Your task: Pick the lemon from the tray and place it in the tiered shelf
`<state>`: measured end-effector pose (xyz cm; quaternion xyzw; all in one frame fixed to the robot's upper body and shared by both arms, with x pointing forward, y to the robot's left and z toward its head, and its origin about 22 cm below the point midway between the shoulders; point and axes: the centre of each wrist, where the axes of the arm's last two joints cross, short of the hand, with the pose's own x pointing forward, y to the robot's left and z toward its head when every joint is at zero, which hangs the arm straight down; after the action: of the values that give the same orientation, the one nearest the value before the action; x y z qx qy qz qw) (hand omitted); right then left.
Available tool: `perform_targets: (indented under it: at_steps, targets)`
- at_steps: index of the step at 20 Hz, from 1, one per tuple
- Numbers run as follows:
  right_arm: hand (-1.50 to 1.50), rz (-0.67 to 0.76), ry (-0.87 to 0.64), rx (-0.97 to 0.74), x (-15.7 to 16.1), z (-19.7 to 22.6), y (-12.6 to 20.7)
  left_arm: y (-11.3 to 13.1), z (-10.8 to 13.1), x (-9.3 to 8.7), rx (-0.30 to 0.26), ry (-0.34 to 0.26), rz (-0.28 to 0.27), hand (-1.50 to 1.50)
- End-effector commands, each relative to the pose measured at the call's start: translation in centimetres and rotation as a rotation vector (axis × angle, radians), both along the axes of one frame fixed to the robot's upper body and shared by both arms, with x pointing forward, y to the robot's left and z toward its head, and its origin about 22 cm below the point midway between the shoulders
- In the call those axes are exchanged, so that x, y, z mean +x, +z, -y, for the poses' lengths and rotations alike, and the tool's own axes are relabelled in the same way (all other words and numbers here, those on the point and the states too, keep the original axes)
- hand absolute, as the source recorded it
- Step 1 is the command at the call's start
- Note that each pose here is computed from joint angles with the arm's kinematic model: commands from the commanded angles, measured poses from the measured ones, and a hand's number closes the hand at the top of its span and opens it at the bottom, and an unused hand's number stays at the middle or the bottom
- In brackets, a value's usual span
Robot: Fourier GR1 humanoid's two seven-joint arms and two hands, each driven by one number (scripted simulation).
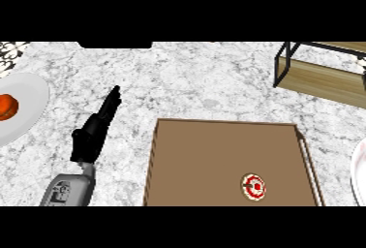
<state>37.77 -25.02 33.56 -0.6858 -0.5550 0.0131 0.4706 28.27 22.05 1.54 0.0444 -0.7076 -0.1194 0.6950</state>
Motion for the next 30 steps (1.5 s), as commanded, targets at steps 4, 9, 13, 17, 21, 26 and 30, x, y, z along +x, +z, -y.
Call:
perform_targets:
  at_steps: [4,9,13,17,21,26,30]
  targets:
    - [1.50,-0.009,0.027,-0.144,2.6,3.8,-2.0,0.1,0.6,-0.9,-0.005,-0.010,-0.007,0.00]
    - [1.50,0.071,-0.018,-0.044,4.1,7.3,-5.8,0.6,0.5,-0.3,-0.002,0.000,0.008,0.00]
    - [1.50,0.234,0.114,0.104,4.4,5.6,-4.9,1.1,1.4,0.2,0.001,-0.020,0.003,0.00]
    - [1.50,0.252,0.097,0.110,5.0,9.9,-4.1,0.1,1.2,0.1,0.004,-0.008,0.000,0.00]
    - [1.50,0.249,0.119,0.116,4.7,10.6,-6.1,0.1,2.1,-0.9,0.009,0.008,-0.005,0.00]
    - [1.50,0.106,-0.134,0.032,5.1,12.0,-7.5,0.1,1.5,0.1,0.006,-0.006,0.000,0.00]
    - [-1.50,0.127,-0.187,0.087,4.3,13.8,-8.0,-0.1,-0.2,1.0,-0.003,0.010,0.006,0.00]
